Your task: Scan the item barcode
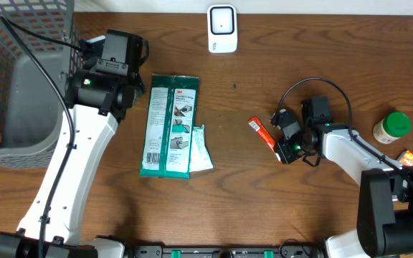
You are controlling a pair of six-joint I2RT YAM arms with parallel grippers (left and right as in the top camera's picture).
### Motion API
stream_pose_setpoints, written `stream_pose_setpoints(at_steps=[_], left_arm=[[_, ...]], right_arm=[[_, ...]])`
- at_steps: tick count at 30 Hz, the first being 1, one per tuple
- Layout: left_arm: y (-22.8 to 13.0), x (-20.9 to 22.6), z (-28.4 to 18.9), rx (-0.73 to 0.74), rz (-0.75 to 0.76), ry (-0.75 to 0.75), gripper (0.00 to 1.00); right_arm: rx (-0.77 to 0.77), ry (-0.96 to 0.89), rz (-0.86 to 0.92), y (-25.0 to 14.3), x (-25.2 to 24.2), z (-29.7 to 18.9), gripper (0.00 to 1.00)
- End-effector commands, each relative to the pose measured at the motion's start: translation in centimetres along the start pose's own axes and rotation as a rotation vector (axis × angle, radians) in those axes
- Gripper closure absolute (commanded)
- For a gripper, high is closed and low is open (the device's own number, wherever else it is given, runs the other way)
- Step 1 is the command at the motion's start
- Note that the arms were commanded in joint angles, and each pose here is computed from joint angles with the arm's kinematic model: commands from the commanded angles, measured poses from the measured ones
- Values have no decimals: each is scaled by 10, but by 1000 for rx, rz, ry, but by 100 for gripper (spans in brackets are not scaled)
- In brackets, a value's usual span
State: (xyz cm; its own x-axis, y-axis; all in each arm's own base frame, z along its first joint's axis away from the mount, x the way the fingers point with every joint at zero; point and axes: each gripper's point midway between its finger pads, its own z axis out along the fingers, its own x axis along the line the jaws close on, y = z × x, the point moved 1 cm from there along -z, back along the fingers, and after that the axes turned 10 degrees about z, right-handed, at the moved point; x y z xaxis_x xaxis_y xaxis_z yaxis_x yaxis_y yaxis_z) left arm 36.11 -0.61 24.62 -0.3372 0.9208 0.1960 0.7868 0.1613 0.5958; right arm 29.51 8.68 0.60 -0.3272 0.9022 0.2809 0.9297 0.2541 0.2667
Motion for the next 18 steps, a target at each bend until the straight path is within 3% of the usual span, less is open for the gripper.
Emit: stream_pose_setpoints(at_steps=[1, 11, 18], left_arm=[[-1, 3, 3, 5, 17, 18, 18], [-1, 2, 3, 5, 17, 17, 18], [-2, 3, 3, 5, 17, 18, 18]], right_arm=[[15, -116, 91, 4, -15, -6, 99], [-203, -131, 202, 59, 17, -71, 99], [-311, -352, 145, 76, 16, -124, 99]])
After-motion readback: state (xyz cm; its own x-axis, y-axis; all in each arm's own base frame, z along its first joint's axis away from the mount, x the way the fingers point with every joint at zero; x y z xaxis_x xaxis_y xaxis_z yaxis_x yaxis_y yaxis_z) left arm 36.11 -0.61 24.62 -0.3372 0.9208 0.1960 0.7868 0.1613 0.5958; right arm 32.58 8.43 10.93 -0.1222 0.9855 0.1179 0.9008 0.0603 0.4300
